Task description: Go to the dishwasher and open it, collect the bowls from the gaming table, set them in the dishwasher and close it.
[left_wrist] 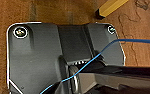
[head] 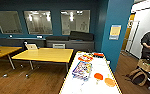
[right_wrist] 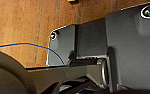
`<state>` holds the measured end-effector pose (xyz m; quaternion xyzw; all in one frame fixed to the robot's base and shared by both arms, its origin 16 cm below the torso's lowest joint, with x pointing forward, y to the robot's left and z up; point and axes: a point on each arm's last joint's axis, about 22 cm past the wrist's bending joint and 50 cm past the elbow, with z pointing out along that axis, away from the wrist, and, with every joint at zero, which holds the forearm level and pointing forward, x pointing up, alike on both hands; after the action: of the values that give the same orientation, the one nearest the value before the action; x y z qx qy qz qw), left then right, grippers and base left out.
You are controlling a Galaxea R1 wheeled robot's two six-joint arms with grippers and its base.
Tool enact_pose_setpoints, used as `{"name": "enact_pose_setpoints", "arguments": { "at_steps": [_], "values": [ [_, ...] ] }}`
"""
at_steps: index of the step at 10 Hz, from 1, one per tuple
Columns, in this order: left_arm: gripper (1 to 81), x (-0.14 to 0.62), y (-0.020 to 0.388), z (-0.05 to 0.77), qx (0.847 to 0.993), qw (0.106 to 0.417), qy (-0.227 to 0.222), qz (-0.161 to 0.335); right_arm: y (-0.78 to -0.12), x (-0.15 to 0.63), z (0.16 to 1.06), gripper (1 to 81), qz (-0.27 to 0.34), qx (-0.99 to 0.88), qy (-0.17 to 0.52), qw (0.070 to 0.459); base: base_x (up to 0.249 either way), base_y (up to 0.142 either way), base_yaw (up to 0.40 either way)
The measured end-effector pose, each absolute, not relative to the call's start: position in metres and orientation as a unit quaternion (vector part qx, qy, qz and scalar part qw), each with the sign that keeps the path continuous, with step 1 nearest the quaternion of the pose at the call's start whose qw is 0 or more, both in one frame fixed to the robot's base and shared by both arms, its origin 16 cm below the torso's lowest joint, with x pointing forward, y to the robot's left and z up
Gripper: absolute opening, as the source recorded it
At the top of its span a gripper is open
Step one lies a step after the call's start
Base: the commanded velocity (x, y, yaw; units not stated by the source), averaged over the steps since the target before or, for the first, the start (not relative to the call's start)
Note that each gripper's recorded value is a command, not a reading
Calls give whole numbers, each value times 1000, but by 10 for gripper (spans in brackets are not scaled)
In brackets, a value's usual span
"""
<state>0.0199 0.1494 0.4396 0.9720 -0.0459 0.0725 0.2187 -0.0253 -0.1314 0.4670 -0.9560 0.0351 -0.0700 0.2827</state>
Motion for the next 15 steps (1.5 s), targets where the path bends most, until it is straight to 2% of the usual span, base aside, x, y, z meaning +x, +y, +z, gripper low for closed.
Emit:
{"name": "enact_pose_setpoints", "arguments": {
  "at_steps": [3, 7, 11, 15],
  "values": [
    [811, 20, 149, 440, 972, 219, -45, 73, -172, 7, 504, 811, -99, -943, 48, 313, 0, 0, 0],
    [811, 19, 149, 440, 972, 219, -45, 72, -262, 37, 559, 811, -126, -937, 87, 315, 0, 0, 0],
    [811, -11, 149, 436, 974, 221, -36, 35, -338, 92, 617, 811, -136, -933, 133, 307, 0, 0, 0],
    [811, -32, 147, 435, 974, 223, -27, 4, -363, 146, 664, 811, -139, -923, 169, 318, 0, 0, 0]
  ]
}}
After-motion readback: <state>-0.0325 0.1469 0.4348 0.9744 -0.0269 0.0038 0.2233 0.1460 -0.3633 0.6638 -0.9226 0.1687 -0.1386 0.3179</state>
